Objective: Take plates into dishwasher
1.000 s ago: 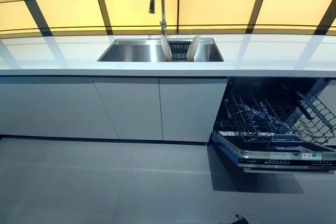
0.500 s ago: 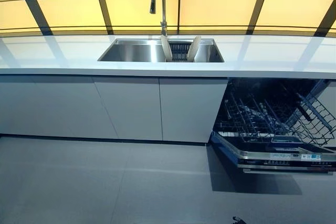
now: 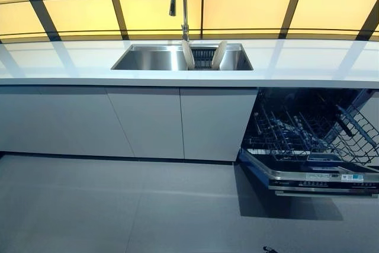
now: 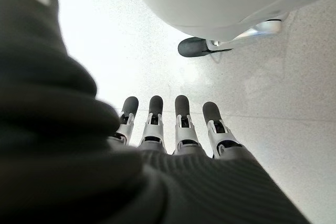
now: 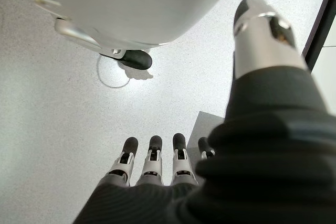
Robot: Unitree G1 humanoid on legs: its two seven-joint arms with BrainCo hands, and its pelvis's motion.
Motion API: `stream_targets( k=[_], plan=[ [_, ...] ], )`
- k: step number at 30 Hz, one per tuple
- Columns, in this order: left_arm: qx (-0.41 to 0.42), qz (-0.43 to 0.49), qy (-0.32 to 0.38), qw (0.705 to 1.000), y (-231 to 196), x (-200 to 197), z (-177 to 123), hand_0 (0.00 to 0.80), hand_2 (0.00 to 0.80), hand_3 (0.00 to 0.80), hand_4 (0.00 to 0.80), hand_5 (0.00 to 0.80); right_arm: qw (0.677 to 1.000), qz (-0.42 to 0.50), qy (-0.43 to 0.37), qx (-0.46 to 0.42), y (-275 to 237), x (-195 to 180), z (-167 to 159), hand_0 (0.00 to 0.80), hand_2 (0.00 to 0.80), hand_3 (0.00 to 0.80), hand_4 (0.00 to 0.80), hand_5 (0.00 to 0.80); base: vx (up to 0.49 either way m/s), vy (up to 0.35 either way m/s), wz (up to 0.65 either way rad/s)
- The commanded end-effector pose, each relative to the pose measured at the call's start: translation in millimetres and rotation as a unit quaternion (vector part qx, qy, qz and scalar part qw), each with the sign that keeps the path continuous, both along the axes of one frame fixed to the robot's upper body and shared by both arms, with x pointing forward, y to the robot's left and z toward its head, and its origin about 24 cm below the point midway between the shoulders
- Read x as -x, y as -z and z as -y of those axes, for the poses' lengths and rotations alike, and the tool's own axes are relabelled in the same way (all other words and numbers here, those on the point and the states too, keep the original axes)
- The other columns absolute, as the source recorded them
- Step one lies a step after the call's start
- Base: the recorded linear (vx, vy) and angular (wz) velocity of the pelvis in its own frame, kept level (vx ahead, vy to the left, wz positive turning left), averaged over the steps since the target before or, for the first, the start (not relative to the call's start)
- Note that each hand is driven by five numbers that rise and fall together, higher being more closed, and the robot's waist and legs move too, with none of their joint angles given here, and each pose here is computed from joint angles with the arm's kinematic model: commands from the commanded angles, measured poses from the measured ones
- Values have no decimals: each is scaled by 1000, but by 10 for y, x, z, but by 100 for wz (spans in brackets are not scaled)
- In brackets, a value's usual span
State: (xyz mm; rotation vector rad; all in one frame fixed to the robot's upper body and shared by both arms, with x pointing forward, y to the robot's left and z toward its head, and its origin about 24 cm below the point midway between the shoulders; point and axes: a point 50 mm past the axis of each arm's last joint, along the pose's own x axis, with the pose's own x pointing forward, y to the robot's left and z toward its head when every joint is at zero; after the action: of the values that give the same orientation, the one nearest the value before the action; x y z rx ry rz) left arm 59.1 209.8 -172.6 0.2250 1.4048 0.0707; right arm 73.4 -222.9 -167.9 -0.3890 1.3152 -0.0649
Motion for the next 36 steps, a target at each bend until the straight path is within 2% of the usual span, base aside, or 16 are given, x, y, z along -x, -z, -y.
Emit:
stream_targets(
  k=[1,7,16,20,23,28,36],
  plan=[
    [-8,24,-39,999,-23,-231,42,0,0,0,0,0,1000,16,-10,-11,-19,-219,-89,0,0,0,0,0,16,-69,0],
    [-11,51,-106,993,-37,-231,-33,0,0,0,0,0,999,31,3,-4,-61,-309,-1,0,0,0,0,0,-55,-127,5],
    [-6,26,-134,991,2,-1,-29,0,0,0,0,0,999,38,16,14,-98,-259,223,0,0,0,0,0,283,128,-22],
    [-9,35,-126,991,-13,-78,-48,0,0,0,0,0,999,25,32,16,-83,-196,225,0,0,0,0,0,303,140,-50],
    [-10,54,-108,993,-44,-210,-85,0,0,0,0,0,1000,16,5,-7,-50,-151,134,0,0,0,0,0,295,22,3],
    [-14,73,-88,993,-84,-357,-125,0,0,0,0,0,999,32,-5,-28,-58,-287,13,0,0,0,0,0,172,14,-2],
    [-21,45,-78,996,-45,-237,-72,0,0,0,0,0,1000,-5,-15,-24,-21,-169,-4,0,0,0,0,0,226,134,-3]
  ],
)
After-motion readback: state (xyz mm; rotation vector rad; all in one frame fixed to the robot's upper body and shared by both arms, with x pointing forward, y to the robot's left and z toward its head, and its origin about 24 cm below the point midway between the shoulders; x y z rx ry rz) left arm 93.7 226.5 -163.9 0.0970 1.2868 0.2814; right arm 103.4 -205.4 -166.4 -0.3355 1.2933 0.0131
